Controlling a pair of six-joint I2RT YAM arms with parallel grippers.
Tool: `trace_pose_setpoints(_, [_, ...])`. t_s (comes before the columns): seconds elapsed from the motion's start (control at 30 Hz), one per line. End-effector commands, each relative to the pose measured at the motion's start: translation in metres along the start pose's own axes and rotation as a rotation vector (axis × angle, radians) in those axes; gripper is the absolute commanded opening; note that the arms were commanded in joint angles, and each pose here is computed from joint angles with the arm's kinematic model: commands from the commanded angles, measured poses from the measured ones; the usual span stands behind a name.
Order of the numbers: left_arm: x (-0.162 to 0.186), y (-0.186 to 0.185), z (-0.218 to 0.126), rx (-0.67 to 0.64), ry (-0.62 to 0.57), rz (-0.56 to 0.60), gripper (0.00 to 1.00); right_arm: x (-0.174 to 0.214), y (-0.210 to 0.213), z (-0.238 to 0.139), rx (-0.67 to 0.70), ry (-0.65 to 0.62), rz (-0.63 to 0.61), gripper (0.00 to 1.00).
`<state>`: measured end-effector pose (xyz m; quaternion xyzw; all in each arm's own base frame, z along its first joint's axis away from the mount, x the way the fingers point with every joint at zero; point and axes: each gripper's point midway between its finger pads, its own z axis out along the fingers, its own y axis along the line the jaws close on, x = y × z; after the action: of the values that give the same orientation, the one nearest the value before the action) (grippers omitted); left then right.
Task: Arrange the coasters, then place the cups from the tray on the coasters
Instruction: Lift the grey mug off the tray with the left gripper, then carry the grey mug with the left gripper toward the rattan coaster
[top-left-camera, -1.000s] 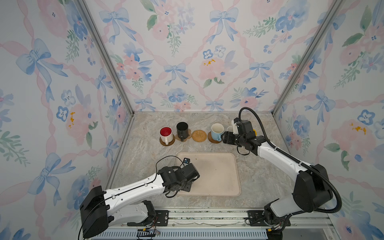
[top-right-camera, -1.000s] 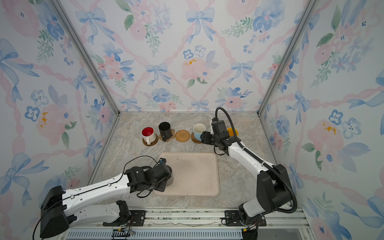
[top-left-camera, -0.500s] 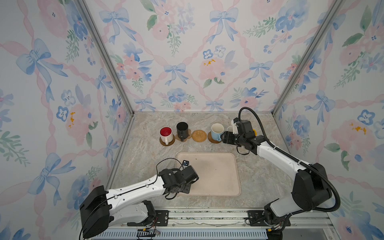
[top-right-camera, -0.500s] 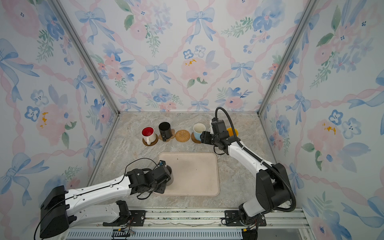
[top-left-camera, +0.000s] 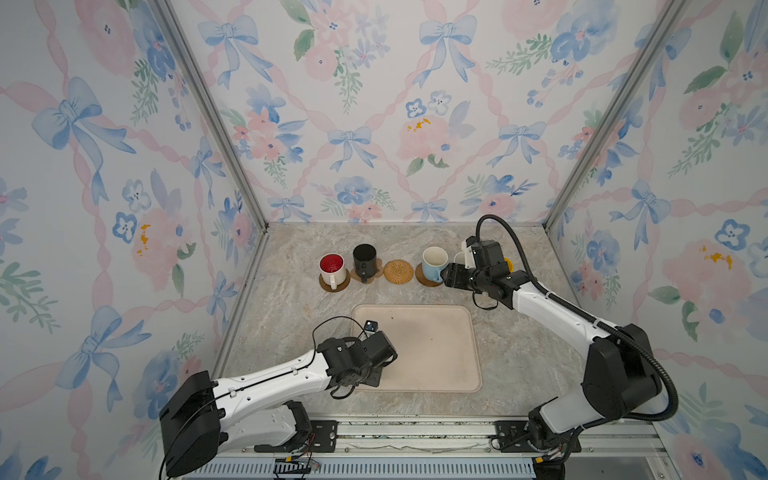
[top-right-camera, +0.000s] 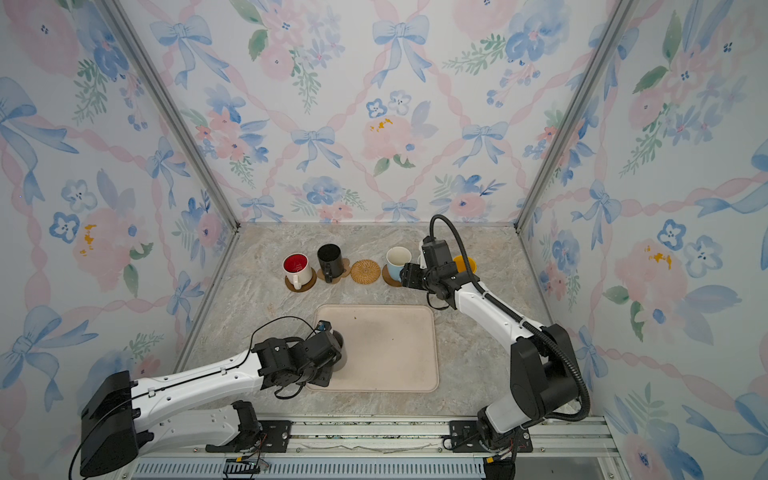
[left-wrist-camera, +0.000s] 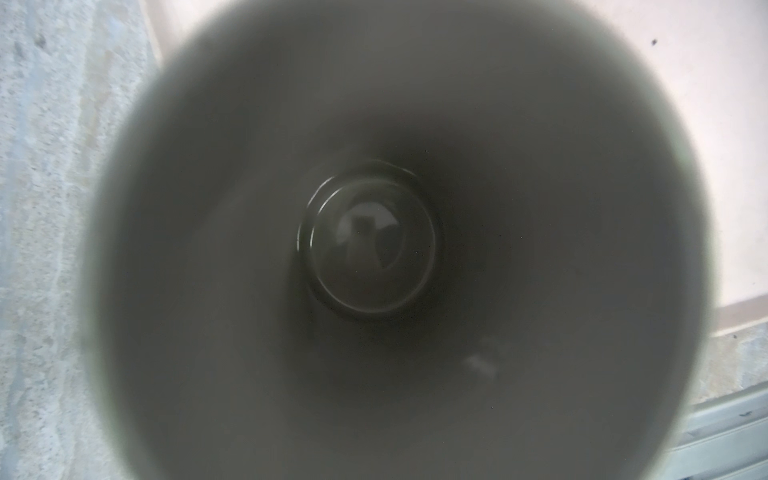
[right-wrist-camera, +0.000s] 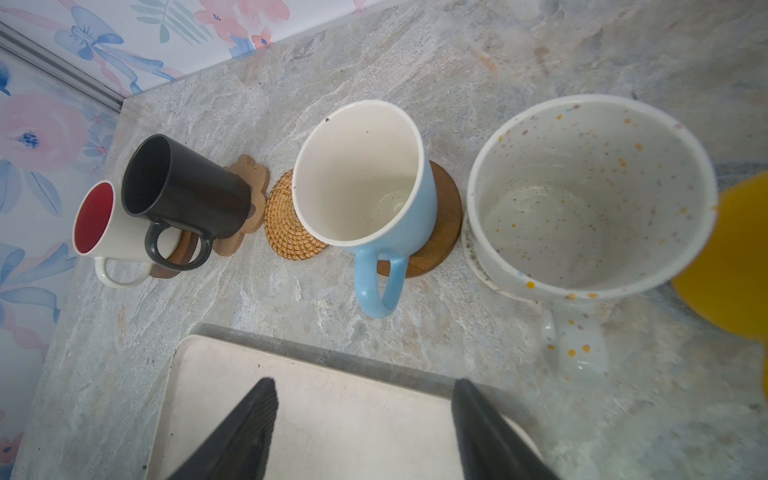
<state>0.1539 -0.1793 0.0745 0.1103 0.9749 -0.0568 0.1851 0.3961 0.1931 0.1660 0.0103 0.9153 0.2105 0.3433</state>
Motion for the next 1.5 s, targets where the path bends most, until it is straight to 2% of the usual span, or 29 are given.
trace_pose_setpoints(0.0, [0.006, 0.005, 0.006, -0.022, 0.022, -0.011, 0.20, -0.013, 0.004, -0.001, -0.018, -0.021, 0.014, 0.70])
trace_pose_setpoints(0.27, [-0.001, 0.001, 0.002, -0.015, 0.010, -0.012, 0.00, -0.013, 0.003, -0.002, -0.016, -0.020, 0.015, 0.69])
trace_pose_setpoints(0.53, [-0.008, -0.002, -0.001, -0.014, -0.008, 0.001, 0.00, -0.014, 0.001, -0.004, -0.013, -0.023, 0.021, 0.69])
trace_pose_setpoints(0.87, [-0.042, -0.016, -0.024, 0.018, -0.112, 0.004, 0.00, -0.015, 0.001, -0.006, -0.020, -0.025, 0.023, 0.69])
trace_pose_setpoints(1.47, [-0.090, -0.015, -0.026, -0.065, -0.178, 0.036, 0.00, -0.018, 0.000, -0.013, -0.037, -0.042, 0.025, 0.69])
